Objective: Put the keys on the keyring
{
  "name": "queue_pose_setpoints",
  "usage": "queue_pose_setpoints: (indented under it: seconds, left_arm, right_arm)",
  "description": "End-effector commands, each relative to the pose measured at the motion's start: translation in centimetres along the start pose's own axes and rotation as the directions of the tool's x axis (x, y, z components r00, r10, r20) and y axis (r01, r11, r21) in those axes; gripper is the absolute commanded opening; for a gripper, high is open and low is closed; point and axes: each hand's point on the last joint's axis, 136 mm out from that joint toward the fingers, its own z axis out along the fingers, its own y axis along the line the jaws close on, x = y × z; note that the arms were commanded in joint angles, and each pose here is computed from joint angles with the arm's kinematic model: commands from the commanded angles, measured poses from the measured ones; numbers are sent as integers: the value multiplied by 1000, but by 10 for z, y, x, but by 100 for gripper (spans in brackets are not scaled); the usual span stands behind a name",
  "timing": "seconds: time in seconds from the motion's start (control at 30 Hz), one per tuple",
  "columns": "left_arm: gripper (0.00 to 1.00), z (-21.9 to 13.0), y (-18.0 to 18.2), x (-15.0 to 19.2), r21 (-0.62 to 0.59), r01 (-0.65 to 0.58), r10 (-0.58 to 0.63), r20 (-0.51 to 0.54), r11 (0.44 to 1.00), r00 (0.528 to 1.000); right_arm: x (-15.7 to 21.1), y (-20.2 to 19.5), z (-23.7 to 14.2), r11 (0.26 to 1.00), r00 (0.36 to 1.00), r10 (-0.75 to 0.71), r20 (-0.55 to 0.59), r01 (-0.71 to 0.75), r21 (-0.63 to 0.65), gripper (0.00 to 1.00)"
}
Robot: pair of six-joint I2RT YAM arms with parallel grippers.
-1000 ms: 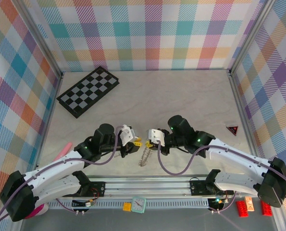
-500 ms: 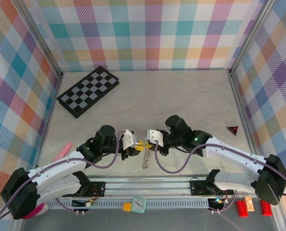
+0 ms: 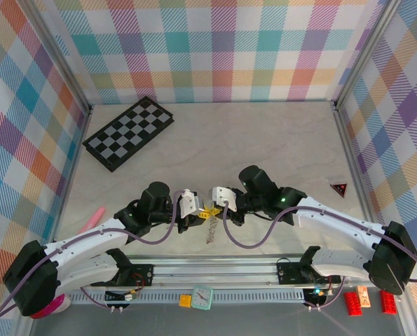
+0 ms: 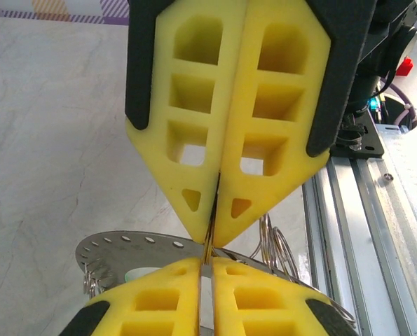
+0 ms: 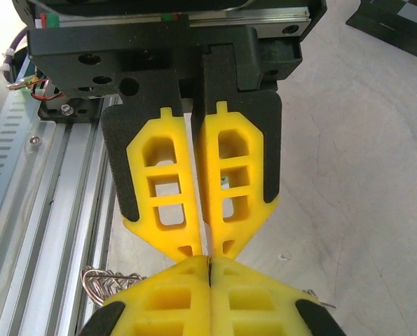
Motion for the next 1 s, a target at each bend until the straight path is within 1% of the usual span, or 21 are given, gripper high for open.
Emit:
queue_pose_setpoints:
  seconds: [0.0, 0.27, 0.3, 0.4, 0.43, 0.47, 0.5, 0.53, 0.6, 0.67, 0.7, 0.8, 0.87, 0.97]
  left_arm:
    - [12, 1, -5, -12, 28, -44, 43, 46, 999, 998]
    - [12, 1, -5, -15, 28, -44, 42, 58, 999, 997]
    - [11, 1, -6, -16, 32, -43, 41, 61, 999, 997]
    - [1, 1, -7, -16, 38, -45, 43, 59, 998, 997]
    - [0, 1, -7, -14, 40, -44, 42, 55, 998, 998]
    - [0, 1, -7, -14, 41, -45, 43, 54, 998, 998]
    - [0, 1, -8, -12, 42, -46, 43, 51, 998, 998]
    - [0, 1, -9, -11, 43, -48, 45, 53, 998, 998]
    - [0, 1, -9, -9, 43, -49, 47, 60, 998, 997]
    - [0, 1, -11, -9, 46, -50, 46, 70, 998, 996]
    - [0, 1, -11, -9, 46, -51, 47, 76, 998, 996]
    - [0, 0, -12, -8, 50, -52, 48, 86, 997, 995]
    - [0, 0, -13, -9, 54, -54, 49, 89, 997, 995]
    - [0, -1, -14, -9, 57, -58, 53, 92, 997, 994]
  right_arm:
    - [-23, 1, -3, 999, 998, -20, 60, 23, -34, 0]
    - [-22, 4, -2, 998, 998, -14, 53, 18, -62, 0]
    - [-22, 4, -1, 998, 999, -11, 52, 14, -65, 0]
    - [-25, 4, -2, 998, 998, -12, 61, 17, -66, 0]
    - [-28, 2, -4, 999, 997, -13, 72, 17, -51, 3]
    - [-30, 0, -6, 999, 997, -14, 81, 16, -34, 18]
    - [-33, 1, -11, 999, 995, -25, 101, 27, -19, 30]
    - [-37, 1, -18, 999, 991, -42, 123, 42, 0, 36]
    - [-41, -1, -32, 997, 983, -67, 168, 59, 49, 42]
    - [-36, -8, -42, 993, 980, -66, 190, 46, 105, 43]
    - [-32, -16, -47, 988, 979, -57, 193, 27, 153, 42]
    - [-10, -38, -50, 959, 984, -2, 178, -49, 280, 39]
    - [4, -42, -46, 950, 988, 38, 151, -83, 300, 37]
    - [20, -41, -32, 956, 990, 94, 103, -118, 269, 35]
